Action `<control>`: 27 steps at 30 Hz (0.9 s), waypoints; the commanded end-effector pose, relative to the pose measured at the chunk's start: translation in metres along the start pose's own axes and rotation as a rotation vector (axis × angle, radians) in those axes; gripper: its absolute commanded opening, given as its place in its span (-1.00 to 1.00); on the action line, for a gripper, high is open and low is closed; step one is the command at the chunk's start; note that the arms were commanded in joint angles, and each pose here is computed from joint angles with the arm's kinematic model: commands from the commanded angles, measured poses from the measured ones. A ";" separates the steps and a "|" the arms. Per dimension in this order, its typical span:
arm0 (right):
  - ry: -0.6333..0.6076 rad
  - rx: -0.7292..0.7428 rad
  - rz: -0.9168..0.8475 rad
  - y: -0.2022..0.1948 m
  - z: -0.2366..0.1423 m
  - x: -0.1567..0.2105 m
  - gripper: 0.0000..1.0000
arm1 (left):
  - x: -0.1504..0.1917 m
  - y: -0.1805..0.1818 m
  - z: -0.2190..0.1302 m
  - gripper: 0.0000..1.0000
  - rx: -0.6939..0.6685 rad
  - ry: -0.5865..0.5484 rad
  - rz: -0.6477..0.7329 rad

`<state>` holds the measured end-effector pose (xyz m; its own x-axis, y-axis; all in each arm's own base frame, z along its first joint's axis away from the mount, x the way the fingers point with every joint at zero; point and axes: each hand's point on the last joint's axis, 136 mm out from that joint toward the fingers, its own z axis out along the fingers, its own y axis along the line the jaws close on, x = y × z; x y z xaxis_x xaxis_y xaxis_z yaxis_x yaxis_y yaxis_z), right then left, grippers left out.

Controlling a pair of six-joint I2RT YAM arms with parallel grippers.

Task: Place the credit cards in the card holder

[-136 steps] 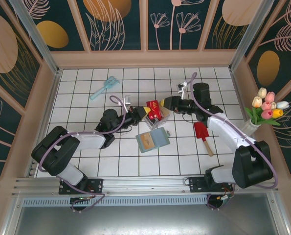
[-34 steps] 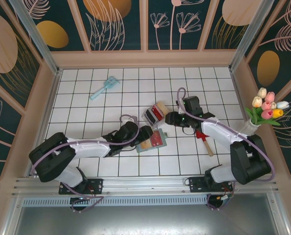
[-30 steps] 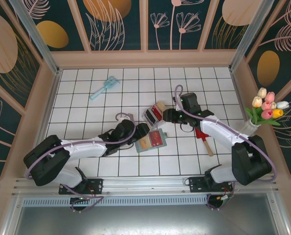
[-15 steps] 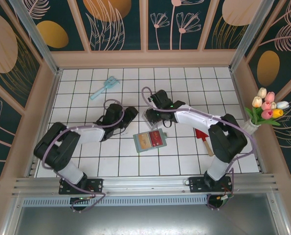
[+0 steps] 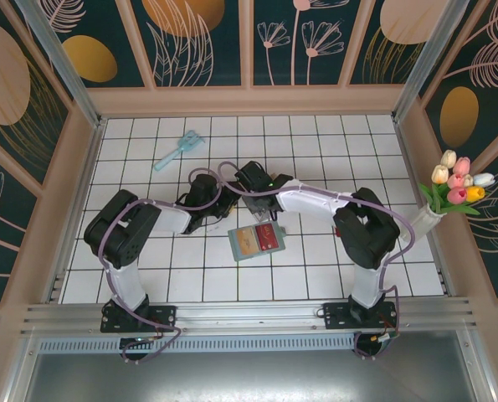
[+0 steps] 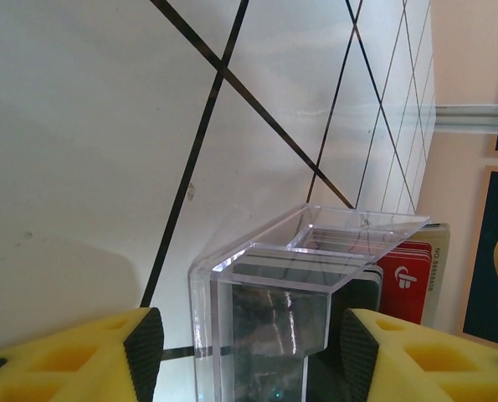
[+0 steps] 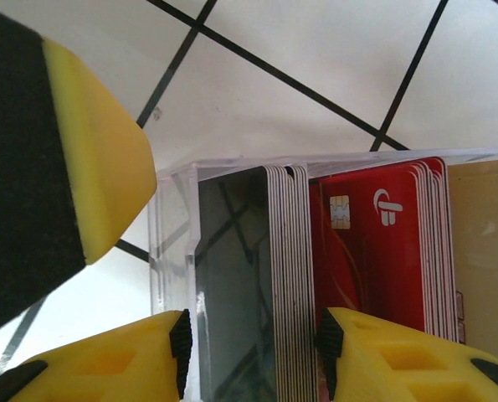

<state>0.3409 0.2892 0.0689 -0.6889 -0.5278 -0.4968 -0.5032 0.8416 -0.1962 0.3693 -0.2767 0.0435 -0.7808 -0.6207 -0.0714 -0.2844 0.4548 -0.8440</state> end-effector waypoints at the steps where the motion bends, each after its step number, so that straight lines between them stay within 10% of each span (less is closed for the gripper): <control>1: 0.029 0.094 -0.061 -0.008 0.005 0.004 -0.05 | -0.002 -0.002 0.008 0.21 0.016 0.006 -0.020; 27: -0.032 0.217 -0.081 -0.022 -0.010 -0.013 -0.29 | 0.006 0.022 0.018 0.14 -0.030 0.045 -0.030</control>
<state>0.3512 0.2798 0.0708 -0.6453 -0.5891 -0.4863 -0.4506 0.8076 -0.3804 0.3756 -0.2849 0.0404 -0.7942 -0.6064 -0.0394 -0.2779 0.4200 -0.8639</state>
